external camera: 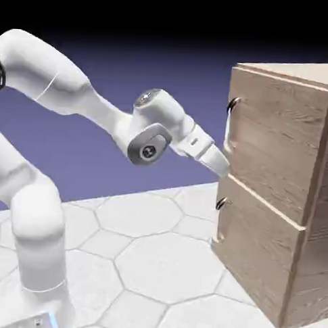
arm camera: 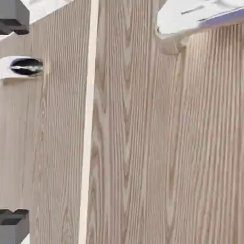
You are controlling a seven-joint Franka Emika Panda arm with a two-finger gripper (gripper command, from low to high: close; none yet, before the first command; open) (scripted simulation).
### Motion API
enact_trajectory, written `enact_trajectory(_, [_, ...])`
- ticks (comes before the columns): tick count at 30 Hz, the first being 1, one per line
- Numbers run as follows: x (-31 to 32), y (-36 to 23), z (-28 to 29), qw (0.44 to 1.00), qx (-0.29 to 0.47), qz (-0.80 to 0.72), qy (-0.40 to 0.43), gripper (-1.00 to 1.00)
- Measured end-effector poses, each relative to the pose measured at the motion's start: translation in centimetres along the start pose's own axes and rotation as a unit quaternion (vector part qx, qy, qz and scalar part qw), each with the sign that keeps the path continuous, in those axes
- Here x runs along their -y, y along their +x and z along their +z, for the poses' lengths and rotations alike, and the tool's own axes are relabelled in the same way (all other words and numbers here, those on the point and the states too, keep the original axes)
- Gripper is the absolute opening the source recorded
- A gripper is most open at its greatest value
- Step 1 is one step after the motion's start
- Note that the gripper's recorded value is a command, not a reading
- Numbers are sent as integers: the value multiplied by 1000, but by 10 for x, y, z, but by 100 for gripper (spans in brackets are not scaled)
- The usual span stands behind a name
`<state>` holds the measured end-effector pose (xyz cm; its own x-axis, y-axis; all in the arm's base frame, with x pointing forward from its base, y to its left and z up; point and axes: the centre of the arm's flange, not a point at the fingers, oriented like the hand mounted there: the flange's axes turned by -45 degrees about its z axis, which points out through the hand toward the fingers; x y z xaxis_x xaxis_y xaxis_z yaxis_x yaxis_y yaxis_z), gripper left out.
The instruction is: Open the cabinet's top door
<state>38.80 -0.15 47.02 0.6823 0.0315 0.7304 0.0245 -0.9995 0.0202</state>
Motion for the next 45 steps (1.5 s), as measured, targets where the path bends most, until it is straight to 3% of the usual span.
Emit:
enact_trajectory(25, [-14,27,-70,990,-126,57,4,100])
enact_trajectory(45, [29,18,-68,965,-257,49,5,100])
